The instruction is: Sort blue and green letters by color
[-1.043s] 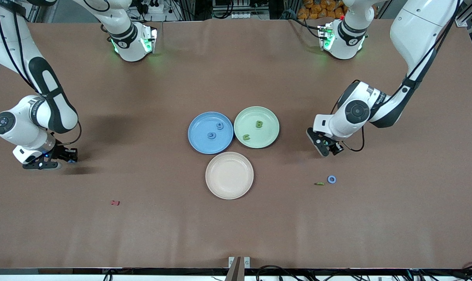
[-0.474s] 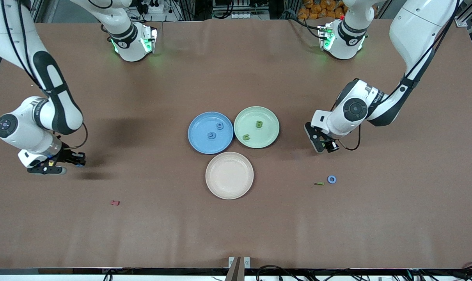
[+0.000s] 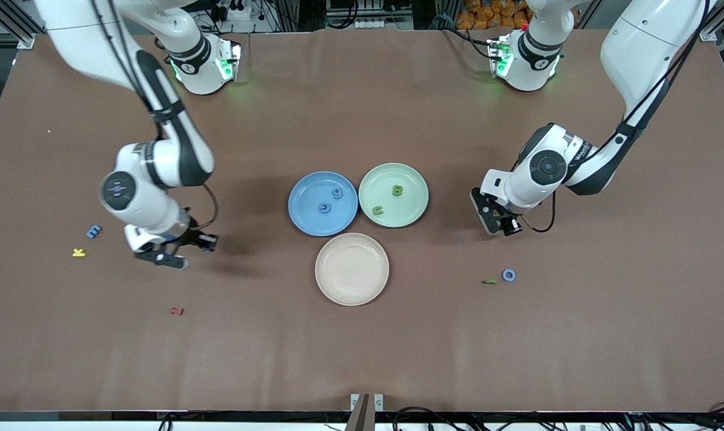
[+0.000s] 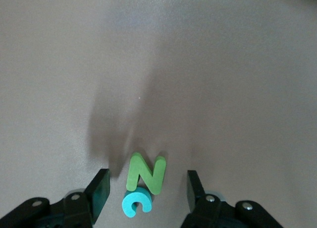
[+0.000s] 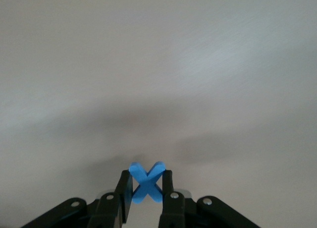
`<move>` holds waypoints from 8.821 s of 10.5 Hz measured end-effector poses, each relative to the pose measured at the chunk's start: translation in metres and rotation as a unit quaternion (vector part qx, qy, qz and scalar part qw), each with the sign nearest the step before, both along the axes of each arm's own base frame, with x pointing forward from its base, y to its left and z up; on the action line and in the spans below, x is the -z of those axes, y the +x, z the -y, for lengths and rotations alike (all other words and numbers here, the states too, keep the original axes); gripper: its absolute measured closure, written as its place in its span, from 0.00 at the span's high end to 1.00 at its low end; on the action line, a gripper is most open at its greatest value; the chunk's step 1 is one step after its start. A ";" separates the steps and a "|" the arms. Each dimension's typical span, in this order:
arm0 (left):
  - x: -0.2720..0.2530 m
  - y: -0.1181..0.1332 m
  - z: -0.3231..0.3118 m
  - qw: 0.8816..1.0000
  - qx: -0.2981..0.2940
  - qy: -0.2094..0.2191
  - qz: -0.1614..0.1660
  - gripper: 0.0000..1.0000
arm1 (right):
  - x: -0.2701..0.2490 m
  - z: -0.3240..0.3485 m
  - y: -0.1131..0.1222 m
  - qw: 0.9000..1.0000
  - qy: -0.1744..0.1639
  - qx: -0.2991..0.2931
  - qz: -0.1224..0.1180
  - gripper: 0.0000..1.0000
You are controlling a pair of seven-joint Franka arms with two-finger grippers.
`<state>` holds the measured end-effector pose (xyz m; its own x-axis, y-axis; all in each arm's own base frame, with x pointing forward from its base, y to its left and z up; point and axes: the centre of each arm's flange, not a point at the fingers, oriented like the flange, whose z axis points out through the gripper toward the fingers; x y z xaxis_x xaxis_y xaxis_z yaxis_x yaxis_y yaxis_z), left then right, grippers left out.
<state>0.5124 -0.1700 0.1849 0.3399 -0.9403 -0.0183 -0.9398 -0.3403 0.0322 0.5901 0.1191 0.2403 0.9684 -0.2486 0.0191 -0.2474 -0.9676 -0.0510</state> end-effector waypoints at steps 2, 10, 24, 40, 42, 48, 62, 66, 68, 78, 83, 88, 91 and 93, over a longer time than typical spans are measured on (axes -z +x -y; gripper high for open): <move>0.005 0.001 -0.001 1.000 0.000 -0.009 0.003 0.68 | 0.001 -0.072 -0.020 1.000 0.004 0.001 -0.004 0.29; 0.007 0.013 -0.007 0.999 0.029 -0.009 0.033 0.33 | -0.007 -0.246 -0.104 0.999 0.040 0.022 -0.023 0.33; -0.084 -0.075 0.270 0.899 -0.432 -0.054 0.038 0.33 | -0.041 0.163 0.018 0.927 0.004 0.376 0.006 1.00; -0.033 -0.108 0.326 0.877 -0.480 -0.014 0.009 0.33 | 0.026 0.357 -0.034 0.987 -0.078 0.140 -0.017 1.00; -0.025 -0.101 0.319 0.873 -0.487 -0.007 0.011 0.33 | 0.029 0.369 -0.038 0.988 -0.079 0.130 -0.015 1.00; -0.032 -0.070 0.299 0.860 -0.510 0.002 0.024 0.89 | 0.047 0.369 -0.044 0.988 -0.082 0.127 0.006 1.00; -0.059 0.145 0.052 0.933 -0.356 0.015 0.061 0.85 | 0.058 0.308 -0.029 0.995 -0.049 0.090 -0.002 0.28; -0.054 0.150 0.046 0.934 -0.352 0.014 0.060 0.79 | 0.010 0.223 0.002 0.999 -0.033 0.035 -0.013 0.28; -0.049 0.157 0.046 0.928 -0.368 0.006 0.058 0.67 | 0.005 0.167 0.010 0.999 -0.031 0.012 -0.007 0.28; -0.033 0.159 0.047 0.899 -0.435 0.004 0.047 0.31 | -0.001 -0.182 -0.070 0.999 -0.023 -0.041 -0.006 0.28; -0.035 0.161 0.047 0.898 -0.437 0.002 0.049 0.01 | -0.001 -0.257 -0.122 0.999 -0.010 -0.032 -0.017 0.44; -0.047 0.168 0.047 0.896 -0.440 -0.006 0.058 0.01 | -0.008 -0.204 -0.079 1.000 -0.007 0.019 -0.009 1.00; -0.050 0.169 0.047 0.896 -0.440 -0.007 0.059 0.01 | -0.019 -0.084 -0.013 1.000 -0.007 0.020 0.007 1.00; -0.052 0.168 0.046 0.896 -0.440 -0.003 0.059 0.17 | -0.022 -0.007 0.011 1.000 -0.011 0.017 0.012 1.00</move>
<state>0.6809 -0.2157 0.2366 0.9493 -0.3062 0.0707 -0.3037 -0.9518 -0.0442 0.6008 0.1265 0.2620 0.9584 -0.2812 0.0486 -0.2797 -0.9594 -0.0359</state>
